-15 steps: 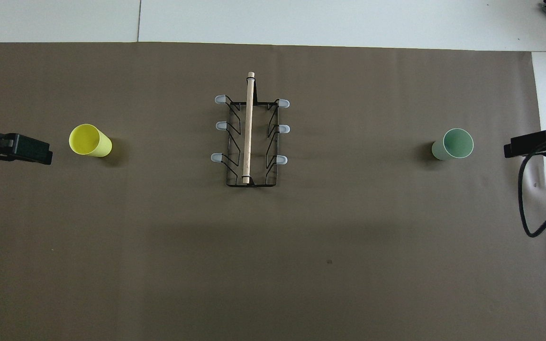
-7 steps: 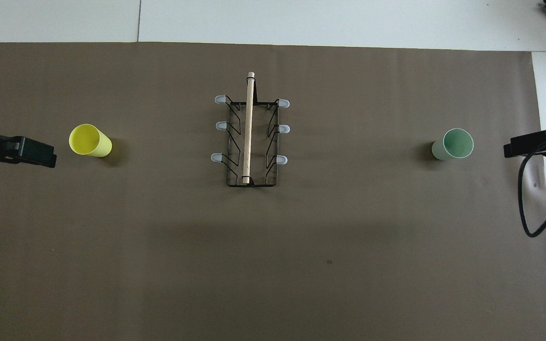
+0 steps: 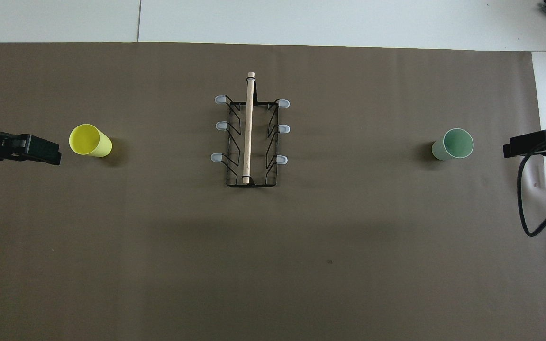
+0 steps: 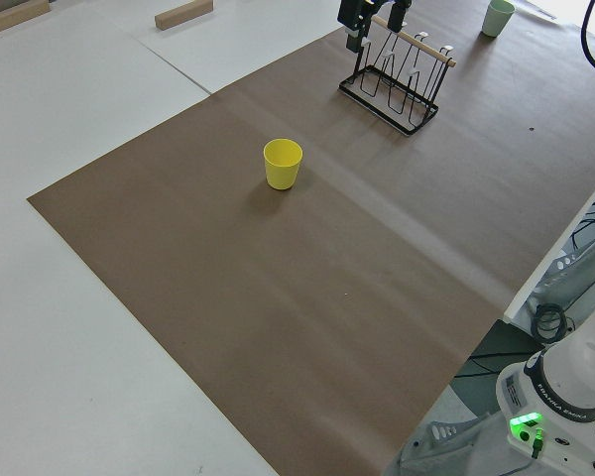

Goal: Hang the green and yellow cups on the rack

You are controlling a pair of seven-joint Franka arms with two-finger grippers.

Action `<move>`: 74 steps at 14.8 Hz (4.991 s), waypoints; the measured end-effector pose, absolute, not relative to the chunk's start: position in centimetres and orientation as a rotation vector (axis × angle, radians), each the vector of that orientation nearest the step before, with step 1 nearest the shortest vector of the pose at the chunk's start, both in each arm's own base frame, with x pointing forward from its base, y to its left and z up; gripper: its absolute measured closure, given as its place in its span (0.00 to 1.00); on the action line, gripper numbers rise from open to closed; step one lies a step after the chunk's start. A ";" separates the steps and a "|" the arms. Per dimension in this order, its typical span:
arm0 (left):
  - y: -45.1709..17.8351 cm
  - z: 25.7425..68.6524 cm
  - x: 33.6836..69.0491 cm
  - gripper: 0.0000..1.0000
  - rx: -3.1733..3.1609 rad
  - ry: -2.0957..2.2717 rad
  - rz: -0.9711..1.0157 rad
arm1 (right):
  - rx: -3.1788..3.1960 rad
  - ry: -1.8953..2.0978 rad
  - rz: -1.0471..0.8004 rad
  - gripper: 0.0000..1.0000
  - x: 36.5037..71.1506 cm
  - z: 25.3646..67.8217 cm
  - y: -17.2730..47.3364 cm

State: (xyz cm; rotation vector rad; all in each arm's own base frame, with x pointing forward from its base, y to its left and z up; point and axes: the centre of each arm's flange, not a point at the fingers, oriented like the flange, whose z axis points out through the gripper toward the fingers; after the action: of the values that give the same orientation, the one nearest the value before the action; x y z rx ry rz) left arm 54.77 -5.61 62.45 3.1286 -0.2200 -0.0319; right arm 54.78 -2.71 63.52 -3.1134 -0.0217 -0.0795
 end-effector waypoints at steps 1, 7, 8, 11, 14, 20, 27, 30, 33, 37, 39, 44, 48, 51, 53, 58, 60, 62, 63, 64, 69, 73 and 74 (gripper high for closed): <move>-5.3 61.8 55.6 0.00 3.126 -0.204 -0.070 | -3.113 -0.018 -0.080 0.00 54.8 63.5 -2.8; 2.3 53.5 62.3 0.00 2.984 0.247 -0.379 | -3.113 -0.013 -0.088 0.00 54.6 63.9 -3.0; 4.3 52.1 62.4 0.00 2.932 0.338 -0.425 | -3.112 -0.014 -0.093 0.00 54.5 64.1 -3.0; 9.0 48.0 62.2 0.00 2.714 0.727 -0.543 | -3.111 -0.014 -0.106 0.00 54.2 64.6 -3.0; 13.9 43.2 61.9 0.00 2.492 1.028 -0.575 | -3.109 -0.026 -0.118 0.00 54.0 65.0 -2.8; 19.3 34.4 60.5 0.00 1.879 1.688 -0.537 | -3.155 -0.359 -0.080 0.00 54.9 63.0 -0.1; 19.4 27.7 56.1 0.00 1.296 1.868 -0.590 | -3.187 -1.066 0.030 0.00 59.4 54.2 0.9; 19.3 26.3 54.8 0.00 1.160 1.882 -0.621 | -3.167 -1.385 0.092 0.00 60.4 50.5 3.9; 19.1 25.9 54.6 0.00 1.075 1.858 -0.624 | -3.079 -1.860 0.154 0.00 61.8 47.4 7.5; 16.5 24.9 54.6 0.00 1.070 1.771 -0.616 | -2.881 -2.397 0.345 0.00 61.5 41.5 11.3; 16.1 24.3 54.3 0.00 1.066 1.762 -0.618 | -2.753 -2.622 0.428 0.00 60.6 38.8 11.6; 14.8 23.8 54.4 0.00 1.040 1.730 -0.619 | -2.442 -2.931 0.684 0.00 58.3 31.3 11.3; 14.0 23.3 54.5 0.00 1.010 1.710 -0.616 | -2.254 -3.049 0.808 0.00 57.5 26.5 12.3; 13.4 22.5 54.7 0.00 0.994 1.691 -0.607 | -2.162 -3.108 0.891 0.00 57.0 24.6 11.9; 13.2 22.2 54.7 0.00 0.984 1.683 -0.603 | -2.128 -3.140 0.947 0.00 56.8 23.8 10.8; 12.2 21.6 55.1 0.00 0.971 1.654 -0.589 | -2.164 -3.188 1.024 0.00 57.3 23.6 7.2; 12.1 21.2 55.0 0.00 0.973 1.649 -0.587 | -2.228 -3.177 1.028 0.00 57.4 23.5 5.9; 11.9 20.8 55.0 0.00 0.974 1.645 -0.584 | -2.275 -3.158 1.029 0.00 57.5 23.4 4.9; 11.8 20.7 55.0 0.00 0.972 1.640 -0.579 | -2.295 -3.158 1.025 0.00 57.4 23.4 4.7; 11.7 20.5 55.1 0.00 0.971 1.636 -0.577 | -2.316 -3.159 1.018 0.00 57.4 23.3 4.5; 10.8 19.8 55.3 0.00 0.961 1.619 -0.569 | -2.362 -3.180 0.962 0.00 57.2 22.8 2.5; 10.4 19.9 55.6 0.01 0.949 1.618 -0.558 | -2.323 -3.235 0.958 0.14 57.3 22.7 0.6; 10.4 19.9 55.6 0.03 0.949 1.621 -0.553 | -2.323 -3.235 0.960 0.24 57.4 22.7 0.4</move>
State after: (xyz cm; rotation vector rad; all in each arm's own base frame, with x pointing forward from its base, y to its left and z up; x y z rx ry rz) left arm 55.63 10.39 19.94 0.9490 1.6207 -0.5535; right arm 57.36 0.44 22.71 -2.3232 -3.2348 0.9600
